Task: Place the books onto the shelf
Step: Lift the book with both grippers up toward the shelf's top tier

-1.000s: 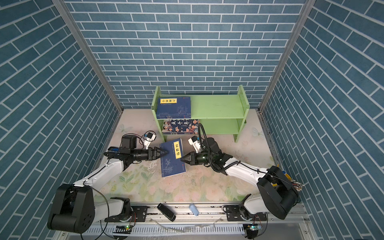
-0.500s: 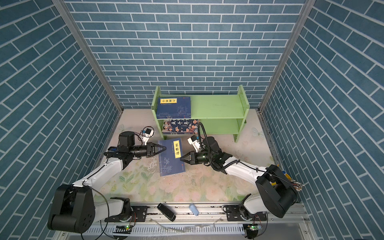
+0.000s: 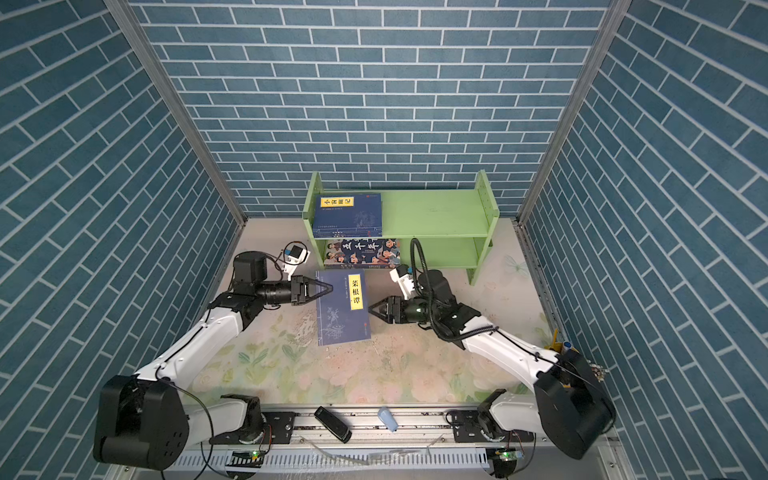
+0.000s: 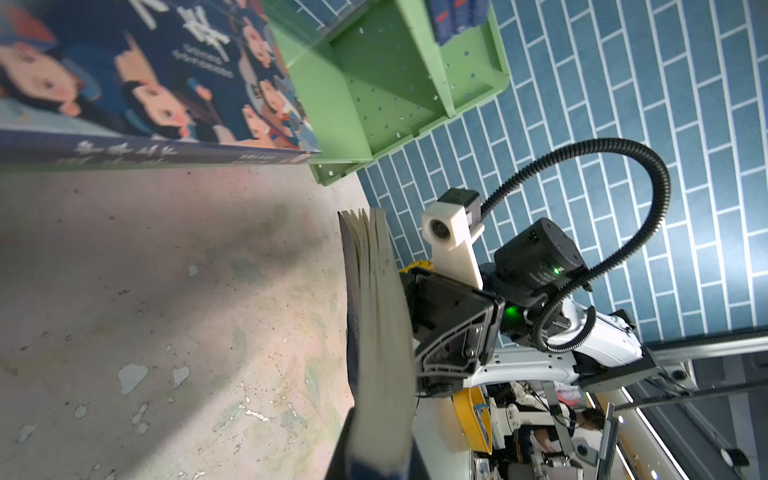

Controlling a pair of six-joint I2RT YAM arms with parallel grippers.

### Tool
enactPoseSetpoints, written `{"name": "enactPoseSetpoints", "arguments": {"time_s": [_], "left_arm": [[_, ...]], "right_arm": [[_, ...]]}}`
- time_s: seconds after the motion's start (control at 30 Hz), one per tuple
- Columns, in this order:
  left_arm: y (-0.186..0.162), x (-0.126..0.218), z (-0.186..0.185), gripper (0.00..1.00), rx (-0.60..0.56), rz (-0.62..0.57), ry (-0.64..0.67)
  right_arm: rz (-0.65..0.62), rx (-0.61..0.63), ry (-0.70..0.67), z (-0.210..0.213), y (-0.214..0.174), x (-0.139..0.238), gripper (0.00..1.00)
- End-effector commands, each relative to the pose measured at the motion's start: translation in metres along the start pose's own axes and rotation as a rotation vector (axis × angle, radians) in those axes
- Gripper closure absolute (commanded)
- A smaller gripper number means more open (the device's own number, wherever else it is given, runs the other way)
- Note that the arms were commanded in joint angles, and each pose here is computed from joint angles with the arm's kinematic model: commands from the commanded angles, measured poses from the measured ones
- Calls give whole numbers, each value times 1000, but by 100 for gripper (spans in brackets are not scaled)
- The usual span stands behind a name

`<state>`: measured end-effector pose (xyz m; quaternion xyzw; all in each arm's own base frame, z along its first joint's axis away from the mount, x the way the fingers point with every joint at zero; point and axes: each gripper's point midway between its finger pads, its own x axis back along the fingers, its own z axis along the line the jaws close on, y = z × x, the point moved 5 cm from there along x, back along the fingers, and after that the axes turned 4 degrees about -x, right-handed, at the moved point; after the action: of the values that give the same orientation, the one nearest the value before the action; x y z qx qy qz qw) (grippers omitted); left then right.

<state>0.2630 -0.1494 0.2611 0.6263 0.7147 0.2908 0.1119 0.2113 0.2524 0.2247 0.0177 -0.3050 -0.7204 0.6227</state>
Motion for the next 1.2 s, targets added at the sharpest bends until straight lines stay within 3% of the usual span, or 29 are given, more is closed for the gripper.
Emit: {"name": "enactPoseSetpoints", "arguments": {"time_s": [0.0, 0.23, 0.5, 0.83, 0.97, 1.17], "left_arm": [[1, 7, -36, 100, -137, 69, -76], [37, 19, -96, 100, -306, 55, -102], [111, 19, -123, 100, -327, -164, -44], [171, 22, -130, 100, -244, -394, -40], [180, 23, -129, 100, -210, -431, -54], [184, 26, -134, 100, -207, -455, -80]], "right_arm": [[-97, 69, -107, 7, 13, 38, 42], [-255, 183, -196, 41, 26, 98, 33], [-355, 250, -23, 94, 44, 120, 29], [-368, 238, 207, 120, 71, 100, 24], [-345, 210, 314, 127, 81, 84, 23], [-346, 211, 362, 130, 78, 63, 23]]}}
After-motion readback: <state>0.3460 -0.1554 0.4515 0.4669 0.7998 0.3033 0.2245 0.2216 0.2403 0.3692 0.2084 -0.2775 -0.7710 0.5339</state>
